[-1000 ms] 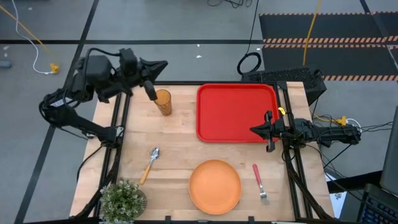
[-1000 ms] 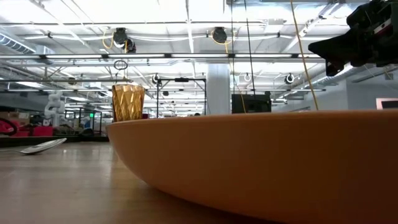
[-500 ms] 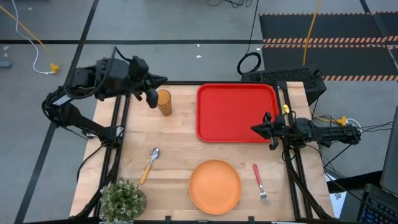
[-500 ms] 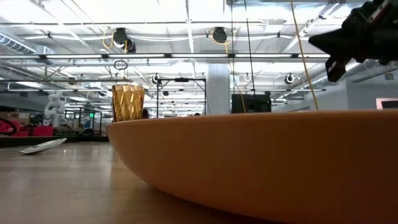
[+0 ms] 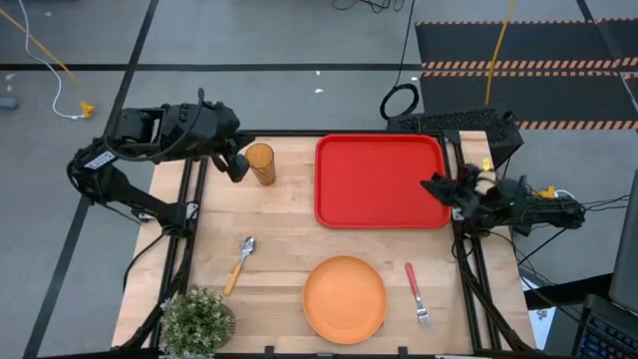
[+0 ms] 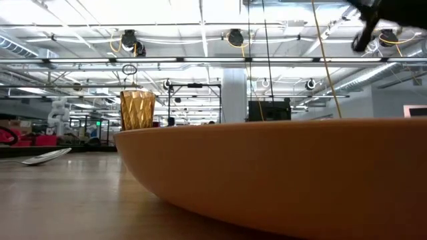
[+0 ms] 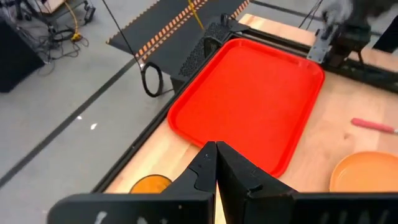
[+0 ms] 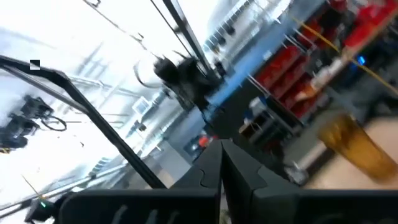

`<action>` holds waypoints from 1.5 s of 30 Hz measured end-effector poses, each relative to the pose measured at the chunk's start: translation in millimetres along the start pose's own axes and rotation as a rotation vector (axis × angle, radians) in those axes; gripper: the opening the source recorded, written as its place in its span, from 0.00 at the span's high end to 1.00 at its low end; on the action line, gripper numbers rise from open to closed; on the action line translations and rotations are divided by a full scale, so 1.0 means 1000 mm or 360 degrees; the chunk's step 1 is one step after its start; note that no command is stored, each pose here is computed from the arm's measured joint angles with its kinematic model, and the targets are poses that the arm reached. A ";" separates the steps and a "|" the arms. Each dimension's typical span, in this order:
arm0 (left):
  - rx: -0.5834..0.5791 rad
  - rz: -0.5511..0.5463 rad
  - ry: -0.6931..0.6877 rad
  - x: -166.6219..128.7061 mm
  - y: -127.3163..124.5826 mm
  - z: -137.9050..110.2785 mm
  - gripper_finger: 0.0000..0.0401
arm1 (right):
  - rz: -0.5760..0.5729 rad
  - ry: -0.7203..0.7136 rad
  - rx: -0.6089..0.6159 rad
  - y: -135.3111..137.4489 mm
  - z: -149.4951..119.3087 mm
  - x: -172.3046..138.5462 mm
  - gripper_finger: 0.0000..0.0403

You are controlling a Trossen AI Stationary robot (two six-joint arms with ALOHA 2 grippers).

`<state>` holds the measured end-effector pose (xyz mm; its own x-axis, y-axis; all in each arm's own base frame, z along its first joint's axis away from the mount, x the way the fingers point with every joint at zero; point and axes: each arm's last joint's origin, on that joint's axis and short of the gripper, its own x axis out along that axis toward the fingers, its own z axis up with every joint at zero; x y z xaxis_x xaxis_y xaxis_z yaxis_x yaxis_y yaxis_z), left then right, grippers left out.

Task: Pick and place plate/cup/fork/spoon on tray
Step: Put the brown cup on the red tray

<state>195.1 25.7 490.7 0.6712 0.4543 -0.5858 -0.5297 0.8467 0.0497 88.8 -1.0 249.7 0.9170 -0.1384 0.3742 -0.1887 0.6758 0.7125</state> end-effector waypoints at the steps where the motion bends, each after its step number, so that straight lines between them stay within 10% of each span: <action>1: 0.0008 0.0001 0.0003 0.000 0.000 0.000 0.98 | -0.0008 0.0008 -0.0019 0.008 0.006 0.004 1.00; 18: -0.0185 0.0007 0.0821 0.089 0.008 -0.011 0.98 | -0.0377 0.0418 -0.0344 0.122 0.090 0.108 1.00; 31: -0.0569 -0.0048 0.1276 0.181 0.024 -0.021 0.81 | -0.0417 0.0557 -0.0353 0.138 0.101 0.138 1.00; 45: -0.0450 0.0262 0.1550 0.213 0.054 -0.067 0.57 | -0.0489 0.0645 -0.0389 0.133 0.096 0.137 1.00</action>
<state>274.5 149.8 314.3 -0.0659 0.0301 -0.9974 -0.7645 0.6408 0.0698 155.5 0.6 452.3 0.9877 -0.0988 -0.1213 0.1512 0.8030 0.5765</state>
